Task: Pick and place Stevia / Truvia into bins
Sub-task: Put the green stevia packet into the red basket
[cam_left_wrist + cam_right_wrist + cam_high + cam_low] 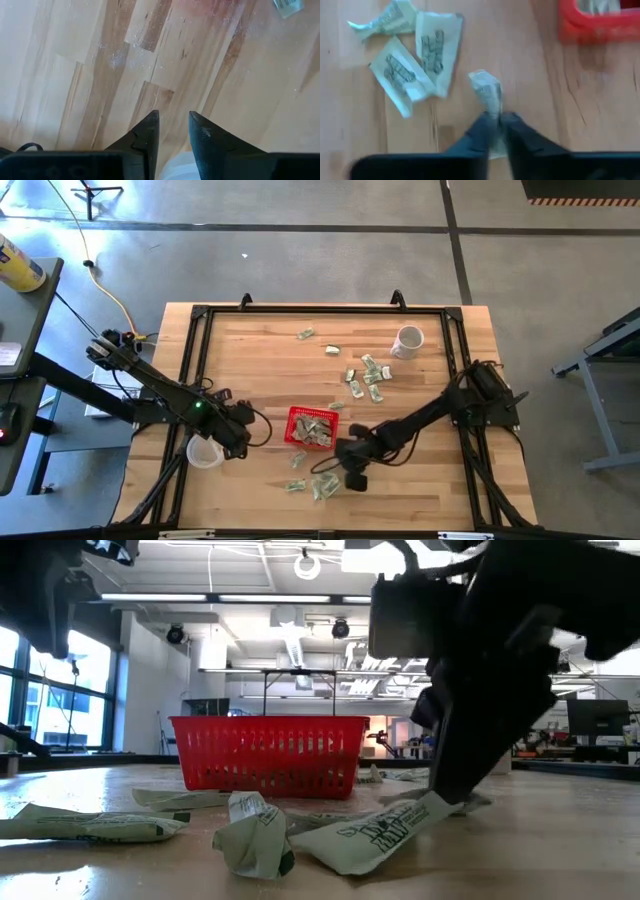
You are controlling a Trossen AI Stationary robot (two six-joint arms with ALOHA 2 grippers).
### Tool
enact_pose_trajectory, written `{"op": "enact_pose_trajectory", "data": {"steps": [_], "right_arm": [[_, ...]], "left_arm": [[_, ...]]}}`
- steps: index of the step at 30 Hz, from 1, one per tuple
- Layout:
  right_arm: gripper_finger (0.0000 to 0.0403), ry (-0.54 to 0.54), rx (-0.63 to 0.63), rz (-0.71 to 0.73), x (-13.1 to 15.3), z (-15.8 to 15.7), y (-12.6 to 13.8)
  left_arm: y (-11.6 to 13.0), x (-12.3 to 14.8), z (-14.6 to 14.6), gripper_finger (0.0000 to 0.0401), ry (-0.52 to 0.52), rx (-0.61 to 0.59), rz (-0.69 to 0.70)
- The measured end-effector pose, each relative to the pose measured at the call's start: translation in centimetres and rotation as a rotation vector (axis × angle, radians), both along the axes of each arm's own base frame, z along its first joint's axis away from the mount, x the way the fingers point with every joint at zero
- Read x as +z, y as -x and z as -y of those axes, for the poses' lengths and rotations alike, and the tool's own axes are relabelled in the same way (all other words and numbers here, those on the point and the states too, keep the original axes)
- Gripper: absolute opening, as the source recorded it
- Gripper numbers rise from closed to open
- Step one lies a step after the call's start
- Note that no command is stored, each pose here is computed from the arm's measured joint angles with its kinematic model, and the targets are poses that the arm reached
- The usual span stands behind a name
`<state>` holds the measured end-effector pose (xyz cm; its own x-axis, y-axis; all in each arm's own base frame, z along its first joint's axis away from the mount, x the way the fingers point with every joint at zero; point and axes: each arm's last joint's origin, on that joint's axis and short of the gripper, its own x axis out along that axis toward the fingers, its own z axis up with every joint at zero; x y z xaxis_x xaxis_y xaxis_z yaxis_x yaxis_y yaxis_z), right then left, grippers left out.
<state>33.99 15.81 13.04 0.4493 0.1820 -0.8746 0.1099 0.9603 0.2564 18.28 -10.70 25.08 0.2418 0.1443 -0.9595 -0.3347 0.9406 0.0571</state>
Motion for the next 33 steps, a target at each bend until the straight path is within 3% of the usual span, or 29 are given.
{"op": "enact_pose_trajectory", "data": {"steps": [2,7,12,16,21,23,27,33], "right_arm": [[0.001,-0.023,0.018,-0.019,1.3,0.2,-0.1],[0.0015,-0.002,0.02,0.077,7.2,1.1,-0.5],[0.0014,0.117,-0.125,0.245,11.2,4.7,-2.0],[0.0055,0.019,-0.21,0.233,10.3,8.1,-3.9],[0.015,-0.143,-0.262,0.182,9.4,10.1,-4.8],[0.0191,-0.157,-0.247,0.181,9.7,10.1,-4.6],[0.0254,-0.053,-0.25,0.214,11.5,8.8,-3.3],[0.0292,0.215,-0.283,0.033,11.5,6.4,0.8]], "left_arm": [[0.0,0.0,0.0,0.0139,0.001,0.0,0.002],[-0.2,0.0,0.0,0.014,-0.012,0.004,0.026],[-0.9,-0.3,0.4,0.014,0.032,0.006,0.111],[-1.6,-2.1,1.0,0.0141,0.141,0.011,0.192],[-2.0,-4.8,1.7,0.0162,0.368,0.118,0.264],[-2.2,-5.6,1.9,0.0179,0.437,0.167,0.294],[-3.1,-7.0,2.3,0.0213,0.453,0.223,0.328],[-7.2,-8.1,4.1,0.0248,0.362,0.269,0.337]]}}
